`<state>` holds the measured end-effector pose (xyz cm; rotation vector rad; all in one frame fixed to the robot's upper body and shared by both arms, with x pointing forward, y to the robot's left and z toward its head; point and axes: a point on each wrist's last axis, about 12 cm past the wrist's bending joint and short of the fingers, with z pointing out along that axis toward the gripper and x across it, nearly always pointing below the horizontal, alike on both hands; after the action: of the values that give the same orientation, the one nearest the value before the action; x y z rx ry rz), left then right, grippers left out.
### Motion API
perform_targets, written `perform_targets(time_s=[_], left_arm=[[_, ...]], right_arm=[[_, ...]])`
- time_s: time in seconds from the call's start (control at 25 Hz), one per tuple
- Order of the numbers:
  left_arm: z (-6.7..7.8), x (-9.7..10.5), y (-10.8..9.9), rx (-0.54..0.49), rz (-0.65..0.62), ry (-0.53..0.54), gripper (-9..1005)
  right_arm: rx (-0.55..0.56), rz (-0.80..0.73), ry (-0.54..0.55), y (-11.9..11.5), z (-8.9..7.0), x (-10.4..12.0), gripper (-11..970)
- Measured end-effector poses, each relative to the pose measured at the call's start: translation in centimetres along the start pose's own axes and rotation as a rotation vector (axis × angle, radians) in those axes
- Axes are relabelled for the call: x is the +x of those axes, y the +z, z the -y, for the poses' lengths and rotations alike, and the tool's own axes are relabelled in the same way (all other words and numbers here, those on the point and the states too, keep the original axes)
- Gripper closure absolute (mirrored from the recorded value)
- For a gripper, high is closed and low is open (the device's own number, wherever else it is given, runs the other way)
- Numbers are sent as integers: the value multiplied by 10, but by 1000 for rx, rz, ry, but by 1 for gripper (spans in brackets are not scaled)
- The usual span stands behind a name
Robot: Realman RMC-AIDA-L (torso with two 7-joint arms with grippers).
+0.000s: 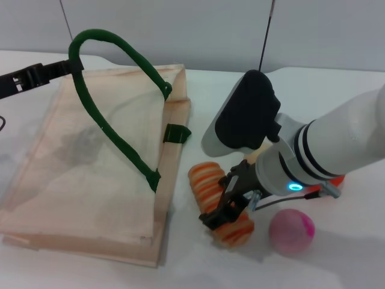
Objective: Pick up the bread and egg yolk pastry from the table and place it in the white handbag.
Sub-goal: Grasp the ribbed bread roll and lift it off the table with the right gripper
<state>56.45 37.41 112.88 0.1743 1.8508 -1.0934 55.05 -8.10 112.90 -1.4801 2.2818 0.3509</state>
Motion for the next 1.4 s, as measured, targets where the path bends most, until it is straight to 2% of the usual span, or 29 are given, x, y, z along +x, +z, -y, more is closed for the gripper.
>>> perform_targets(time_s=[0.2,0.4,0.64,1.04,1.24,1.4], left_arm=[[0,-1,1,1,0,1,876],[1,0,2,5,-1,0,876],[1,0,3,6,0,3,875],[0,0,4,1,2,3,876],[0,0,4,0,3,3,876],[1,0,5,2,2,3,876]], right_arm=[[71,-28,37,0,9,3,101],[87,-60,67,6,14,6,102],[69,-104,54,15,12,6,109],[62,-109,30,17,7,3,128],[61,-114,25,18,6,2,346],[61,-114,24,18,6,2,365]])
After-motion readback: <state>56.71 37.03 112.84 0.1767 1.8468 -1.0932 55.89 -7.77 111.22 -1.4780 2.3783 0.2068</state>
